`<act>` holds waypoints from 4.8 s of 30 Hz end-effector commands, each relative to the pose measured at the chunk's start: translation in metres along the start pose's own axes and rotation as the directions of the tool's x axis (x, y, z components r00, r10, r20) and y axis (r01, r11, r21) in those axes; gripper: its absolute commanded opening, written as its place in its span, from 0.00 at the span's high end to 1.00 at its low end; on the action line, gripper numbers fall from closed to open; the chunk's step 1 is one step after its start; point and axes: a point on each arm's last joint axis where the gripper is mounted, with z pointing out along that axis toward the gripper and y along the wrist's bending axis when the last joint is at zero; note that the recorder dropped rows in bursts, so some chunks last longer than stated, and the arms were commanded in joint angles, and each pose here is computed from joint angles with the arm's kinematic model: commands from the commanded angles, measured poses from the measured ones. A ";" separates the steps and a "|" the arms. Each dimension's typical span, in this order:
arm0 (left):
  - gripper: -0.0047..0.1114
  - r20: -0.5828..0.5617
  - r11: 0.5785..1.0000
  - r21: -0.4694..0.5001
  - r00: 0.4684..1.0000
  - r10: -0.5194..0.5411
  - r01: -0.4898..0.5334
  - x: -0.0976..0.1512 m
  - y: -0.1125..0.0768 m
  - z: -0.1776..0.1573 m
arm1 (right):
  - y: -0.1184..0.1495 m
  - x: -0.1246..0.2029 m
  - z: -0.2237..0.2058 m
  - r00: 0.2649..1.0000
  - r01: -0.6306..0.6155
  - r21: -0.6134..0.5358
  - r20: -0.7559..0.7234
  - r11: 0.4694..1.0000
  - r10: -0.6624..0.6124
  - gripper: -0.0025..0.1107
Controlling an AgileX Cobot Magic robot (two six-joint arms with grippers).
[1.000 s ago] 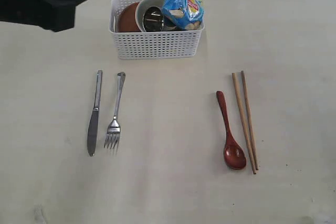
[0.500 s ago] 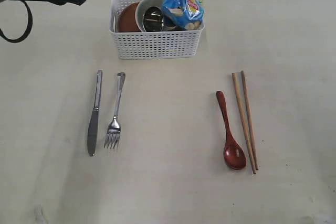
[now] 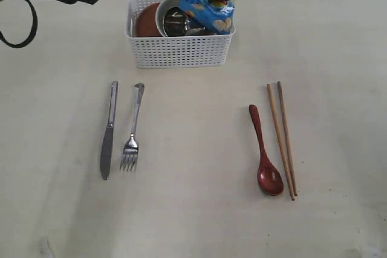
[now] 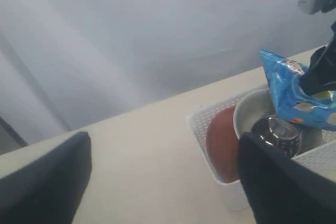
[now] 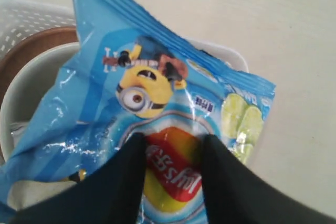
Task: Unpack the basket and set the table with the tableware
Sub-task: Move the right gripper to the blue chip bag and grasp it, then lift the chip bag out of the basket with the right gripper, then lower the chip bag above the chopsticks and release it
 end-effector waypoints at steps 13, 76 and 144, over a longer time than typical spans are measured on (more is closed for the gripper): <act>0.34 -0.011 0.998 0.061 1.000 0.022 -0.021 0.004 -0.012 0.008 | 0.013 -0.015 -0.020 0.991 -0.026 -0.052 0.127 0.998 0.033 0.23; 0.34 0.012 0.991 0.124 0.999 0.052 -0.053 0.003 -0.020 0.009 | 0.007 -0.018 -0.178 0.981 0.133 0.162 0.119 0.978 -0.153 0.98; 0.34 0.022 0.989 0.131 0.997 0.068 -0.070 0.002 -0.020 0.009 | -0.069 0.023 -0.096 0.974 0.019 0.115 0.221 0.993 -0.044 0.58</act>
